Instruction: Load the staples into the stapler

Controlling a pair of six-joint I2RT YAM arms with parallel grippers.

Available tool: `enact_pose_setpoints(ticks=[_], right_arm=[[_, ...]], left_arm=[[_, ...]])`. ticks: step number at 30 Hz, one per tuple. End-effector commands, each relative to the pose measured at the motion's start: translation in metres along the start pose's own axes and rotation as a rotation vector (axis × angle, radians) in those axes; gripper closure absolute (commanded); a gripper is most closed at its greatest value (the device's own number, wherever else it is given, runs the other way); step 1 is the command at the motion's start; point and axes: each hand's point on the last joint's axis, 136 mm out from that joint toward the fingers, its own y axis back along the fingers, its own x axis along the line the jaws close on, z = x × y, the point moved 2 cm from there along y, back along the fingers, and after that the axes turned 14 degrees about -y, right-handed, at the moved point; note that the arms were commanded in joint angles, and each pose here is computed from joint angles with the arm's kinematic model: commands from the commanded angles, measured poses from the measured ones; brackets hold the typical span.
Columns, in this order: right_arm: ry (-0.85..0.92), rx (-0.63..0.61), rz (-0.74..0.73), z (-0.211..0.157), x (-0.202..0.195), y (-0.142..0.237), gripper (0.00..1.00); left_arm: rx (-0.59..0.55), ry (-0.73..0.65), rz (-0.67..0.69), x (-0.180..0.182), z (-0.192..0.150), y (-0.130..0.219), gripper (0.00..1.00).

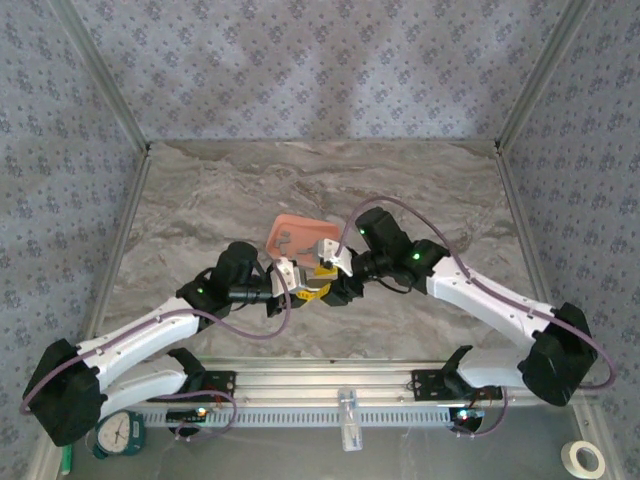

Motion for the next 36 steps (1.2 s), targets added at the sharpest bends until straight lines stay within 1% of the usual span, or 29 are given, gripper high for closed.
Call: enact_pose_setpoints(ticks=[1,3,5,10,12,16,26,30,36], right_arm=[[0.014,0.000,0.054,0.009,0.009,-0.003,0.45],[0.005,0.012,0.059,0.007,0.007,-0.006,0.45],[0.000,0.018,0.065,0.006,0.007,-0.008,0.48],[0.001,0.031,0.071,0.003,0.007,-0.008,0.68],[0.003,0.029,0.067,0.003,0.007,-0.008,0.68],[-0.012,0.030,0.061,0.001,0.006,-0.005,0.74],[-0.002,-0.048,-0.014,-0.002,0.001,0.004,0.75],[-0.012,-0.095,-0.061,-0.003,-0.006,0.008,0.78],[-0.026,-0.122,-0.090,-0.005,-0.006,0.020,0.79]], left_arm=[[-0.042,-0.048,0.011,0.006,0.019,0.003,0.95],[-0.045,-0.047,0.012,0.006,0.019,0.004,0.96],[-0.049,-0.050,0.012,0.006,0.020,0.004,0.96],[-0.048,-0.046,0.016,0.006,0.020,0.004,0.96],[-0.049,-0.046,0.020,0.007,0.020,0.004,0.96],[-0.049,-0.043,0.023,0.007,0.019,0.004,0.96],[-0.058,-0.036,0.041,0.011,0.018,0.001,0.96],[-0.074,-0.037,0.031,0.011,0.023,0.000,0.96],[-0.090,-0.049,0.056,0.014,0.023,0.000,0.96]])
